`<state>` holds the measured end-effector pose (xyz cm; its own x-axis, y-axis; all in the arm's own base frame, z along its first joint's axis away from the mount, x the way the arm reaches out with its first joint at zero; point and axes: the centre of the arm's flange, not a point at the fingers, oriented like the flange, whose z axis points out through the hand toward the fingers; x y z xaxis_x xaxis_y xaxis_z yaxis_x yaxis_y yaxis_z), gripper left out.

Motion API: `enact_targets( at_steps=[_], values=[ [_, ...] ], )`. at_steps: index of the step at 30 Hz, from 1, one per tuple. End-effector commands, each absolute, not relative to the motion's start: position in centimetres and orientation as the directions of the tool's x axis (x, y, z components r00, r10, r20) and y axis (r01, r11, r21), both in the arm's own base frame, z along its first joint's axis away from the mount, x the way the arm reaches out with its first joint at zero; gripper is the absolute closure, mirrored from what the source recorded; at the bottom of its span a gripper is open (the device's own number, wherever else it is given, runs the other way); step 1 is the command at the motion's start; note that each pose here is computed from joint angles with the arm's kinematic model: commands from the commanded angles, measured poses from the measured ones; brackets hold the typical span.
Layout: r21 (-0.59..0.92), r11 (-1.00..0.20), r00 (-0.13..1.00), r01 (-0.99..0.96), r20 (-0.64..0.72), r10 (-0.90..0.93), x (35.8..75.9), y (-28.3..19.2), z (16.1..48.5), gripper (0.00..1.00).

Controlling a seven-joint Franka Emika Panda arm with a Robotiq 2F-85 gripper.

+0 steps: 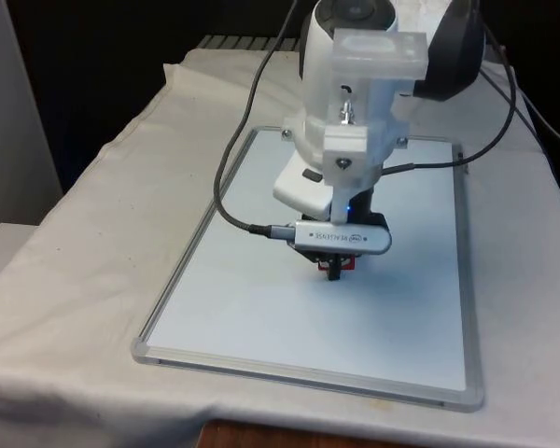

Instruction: Push the cube into the marked area.

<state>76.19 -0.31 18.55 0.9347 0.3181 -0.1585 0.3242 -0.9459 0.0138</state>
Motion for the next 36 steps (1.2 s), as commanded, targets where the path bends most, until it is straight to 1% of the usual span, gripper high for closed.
enact_targets(
  at_steps=[1, 13, 14, 21, 22, 27, 29, 30, 36],
  values=[
    [0.012, -0.946, 0.933, 0.325, -0.165, 0.318, 75.7, -0.4, 18.5, 1.00],
    [-0.004, -0.947, 0.925, 0.322, -0.215, 0.315, 74.7, -0.9, 18.4, 1.00],
    [-0.005, -0.947, 0.924, 0.321, -0.217, 0.314, 75.1, -0.8, 18.3, 1.00],
    [-0.015, -0.948, 0.918, 0.319, -0.244, 0.313, 74.0, -1.4, 20.0, 1.00],
    [-0.015, -0.948, 0.918, 0.317, -0.246, 0.311, 74.4, -1.3, 19.6, 1.00],
    [-0.023, -0.949, 0.915, 0.315, -0.258, 0.310, 73.3, -1.4, 21.0, 1.00],
    [-0.026, -0.949, 0.914, 0.314, -0.262, 0.310, 73.7, -1.4, 20.7, 1.00],
    [-0.025, -0.949, 0.913, 0.315, -0.264, 0.310, 73.0, -1.4, 21.2, 1.00],
    [-0.035, -0.949, 0.909, 0.312, -0.280, 0.309, 72.0, -1.3, 21.5, 1.00]
  ],
)
